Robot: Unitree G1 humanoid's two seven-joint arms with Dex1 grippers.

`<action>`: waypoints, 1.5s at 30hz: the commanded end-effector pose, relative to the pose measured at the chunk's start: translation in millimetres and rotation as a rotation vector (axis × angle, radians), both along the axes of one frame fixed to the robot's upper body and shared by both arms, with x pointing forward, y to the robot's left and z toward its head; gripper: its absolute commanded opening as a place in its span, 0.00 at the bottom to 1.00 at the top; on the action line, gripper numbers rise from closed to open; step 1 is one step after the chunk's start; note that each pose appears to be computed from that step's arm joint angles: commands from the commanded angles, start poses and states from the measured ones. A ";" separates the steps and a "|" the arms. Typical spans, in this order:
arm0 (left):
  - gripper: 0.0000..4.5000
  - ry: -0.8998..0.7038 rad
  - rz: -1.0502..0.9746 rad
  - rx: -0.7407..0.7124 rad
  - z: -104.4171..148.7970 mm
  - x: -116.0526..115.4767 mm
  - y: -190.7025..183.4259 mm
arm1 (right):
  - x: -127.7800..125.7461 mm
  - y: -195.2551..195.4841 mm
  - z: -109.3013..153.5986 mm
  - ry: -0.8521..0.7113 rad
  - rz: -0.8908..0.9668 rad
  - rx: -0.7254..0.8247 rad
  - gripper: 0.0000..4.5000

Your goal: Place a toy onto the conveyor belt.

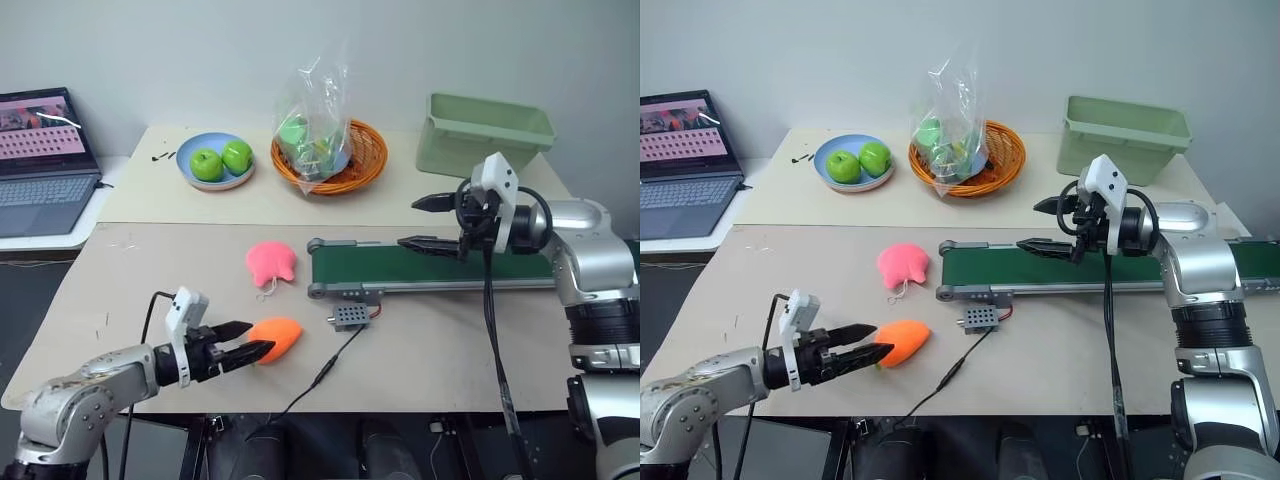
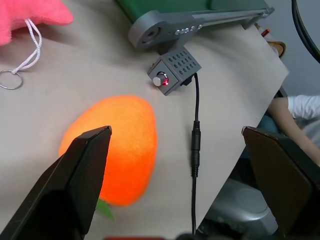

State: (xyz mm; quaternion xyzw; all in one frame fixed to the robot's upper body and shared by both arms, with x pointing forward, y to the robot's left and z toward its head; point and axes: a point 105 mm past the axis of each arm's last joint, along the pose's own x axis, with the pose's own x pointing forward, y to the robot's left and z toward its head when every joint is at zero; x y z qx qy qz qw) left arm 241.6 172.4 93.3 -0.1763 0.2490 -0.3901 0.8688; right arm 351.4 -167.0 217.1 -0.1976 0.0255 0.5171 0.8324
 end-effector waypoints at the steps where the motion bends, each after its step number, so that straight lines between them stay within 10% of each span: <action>1: 0.99 0.161 0.203 -0.171 -4.1 14.7 24.6 | -0.7 -2.1 10.3 -0.061 -0.006 -0.003 1.00; 11: 0.99 0.335 0.329 -0.429 -14.8 23.1 14.5 | -0.4 -1.1 10.6 -0.062 -0.006 -0.003 1.00; 26: 0.99 0.506 0.308 -0.368 -54.2 7.8 -11.5 | -2.5 -7.1 11.6 -0.080 -0.038 -0.018 1.00; 38: 0.15 0.500 0.298 -0.358 -52.3 11.0 -7.9 | -1.5 -8.1 10.4 -0.089 -0.056 -0.025 1.00; 45: 0.15 0.167 0.268 -0.448 27.0 42.4 0.8 | 0.6 -7.0 10.2 -0.091 -0.056 -0.029 1.00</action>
